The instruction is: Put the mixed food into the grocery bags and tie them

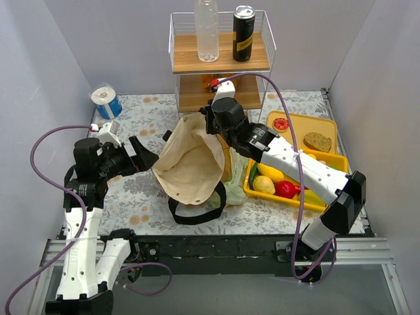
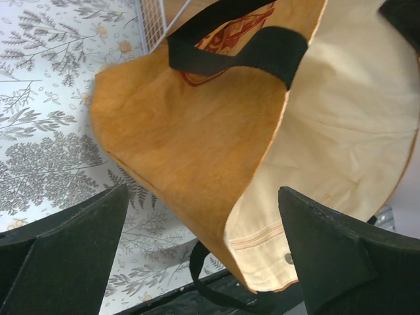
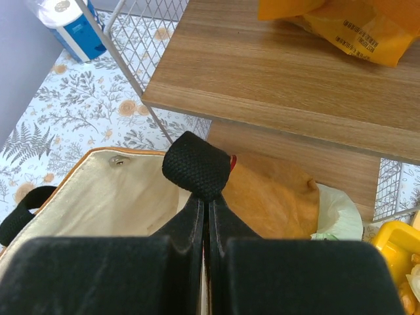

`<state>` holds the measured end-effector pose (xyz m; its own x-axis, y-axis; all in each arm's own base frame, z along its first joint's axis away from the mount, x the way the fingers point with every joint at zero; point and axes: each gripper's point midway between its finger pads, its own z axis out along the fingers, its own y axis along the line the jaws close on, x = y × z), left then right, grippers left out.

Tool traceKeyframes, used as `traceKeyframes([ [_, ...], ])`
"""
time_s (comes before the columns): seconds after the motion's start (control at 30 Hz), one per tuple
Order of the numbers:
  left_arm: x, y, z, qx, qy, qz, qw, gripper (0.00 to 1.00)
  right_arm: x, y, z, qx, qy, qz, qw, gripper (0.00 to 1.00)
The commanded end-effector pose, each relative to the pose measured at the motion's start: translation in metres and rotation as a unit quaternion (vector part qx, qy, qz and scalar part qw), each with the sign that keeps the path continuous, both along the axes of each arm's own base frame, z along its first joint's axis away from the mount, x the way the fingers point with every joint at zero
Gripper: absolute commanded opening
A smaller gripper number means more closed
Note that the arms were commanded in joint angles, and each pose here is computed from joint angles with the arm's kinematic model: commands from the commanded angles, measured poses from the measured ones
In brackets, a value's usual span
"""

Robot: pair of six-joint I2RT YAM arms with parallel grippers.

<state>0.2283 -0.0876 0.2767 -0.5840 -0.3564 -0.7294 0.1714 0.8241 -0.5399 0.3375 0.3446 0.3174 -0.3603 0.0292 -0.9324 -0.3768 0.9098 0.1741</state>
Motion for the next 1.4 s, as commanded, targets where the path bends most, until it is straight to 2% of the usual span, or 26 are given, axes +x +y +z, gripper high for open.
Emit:
traceKeyframes([
  [0.0, 0.0, 0.001, -0.022, 0.033, 0.034, 0.001, 0.999, 0.98, 0.013, 0.002, 0.031, 0.043, -0.029, -0.013, 0.999, 0.01],
  [0.13, -0.004, -0.013, -0.039, 0.021, 0.058, -0.036, 0.997, 0.98, 0.016, 0.003, 0.028, 0.035, -0.03, -0.011, 0.999, 0.01],
  [0.17, -0.009, -0.024, -0.037, 0.002, 0.059, -0.065, 0.996, 0.98, 0.017, 0.004, 0.028, 0.033, -0.031, -0.01, 0.999, 0.01],
  [0.27, -0.013, -0.037, -0.041, -0.021, 0.058, -0.107, 0.992, 0.73, 0.015, 0.007, 0.027, 0.032, -0.03, 0.004, 0.999, 0.01],
  [0.3, -0.012, -0.037, -0.042, -0.021, 0.057, -0.109, 0.992, 0.54, 0.012, 0.01, 0.029, 0.035, -0.029, 0.015, 0.999, 0.01],
  [0.37, -0.011, -0.038, -0.041, -0.021, 0.053, -0.111, 0.992, 0.31, 0.008, 0.014, 0.031, 0.037, -0.034, 0.037, 0.998, 0.01],
  [0.4, -0.01, -0.038, -0.04, -0.022, 0.05, -0.113, 0.992, 0.16, 0.0, 0.018, 0.037, 0.045, -0.036, 0.064, 0.996, 0.01],
  [0.43, -0.009, -0.039, -0.036, -0.028, 0.048, -0.109, 0.993, 0.0, -0.003, 0.021, 0.042, 0.051, -0.042, 0.081, 0.995, 0.2],
  [0.47, -0.009, -0.039, -0.034, -0.033, 0.046, -0.105, 0.993, 0.0, -0.006, 0.021, 0.04, 0.052, -0.041, 0.094, 0.993, 0.44],
  [0.53, -0.007, -0.041, -0.025, -0.054, 0.043, -0.094, 0.993, 0.0, -0.017, 0.018, 0.053, 0.072, -0.041, 0.121, 0.989, 0.8],
  [0.63, -0.004, -0.042, -0.018, -0.071, 0.047, -0.08, 0.993, 0.0, -0.024, -0.007, 0.065, 0.093, -0.051, 0.114, 0.988, 0.87],
  [0.8, -0.002, -0.048, -0.007, -0.1, 0.051, -0.084, 0.99, 0.0, -0.02, -0.062, 0.079, 0.137, -0.092, 0.075, 0.983, 0.86],
  [0.87, 0.0, -0.048, -0.005, -0.1, 0.05, -0.084, 0.99, 0.0, -0.009, -0.078, 0.076, 0.128, -0.103, 0.054, 0.985, 0.84],
  [1.07, 0.003, -0.049, -0.009, -0.098, 0.056, -0.086, 0.99, 0.0, 0.024, -0.076, 0.068, 0.085, -0.15, 0.042, 0.984, 0.78],
  [1.23, 0.003, -0.049, -0.014, -0.1, 0.057, -0.087, 0.989, 0.0, 0.047, -0.067, 0.058, 0.062, -0.188, 0.035, 0.98, 0.66],
  [1.37, 0.003, -0.051, -0.014, -0.102, 0.057, -0.093, 0.989, 0.0, 0.061, -0.071, 0.056, 0.063, -0.233, 0.006, 0.97, 0.64],
])
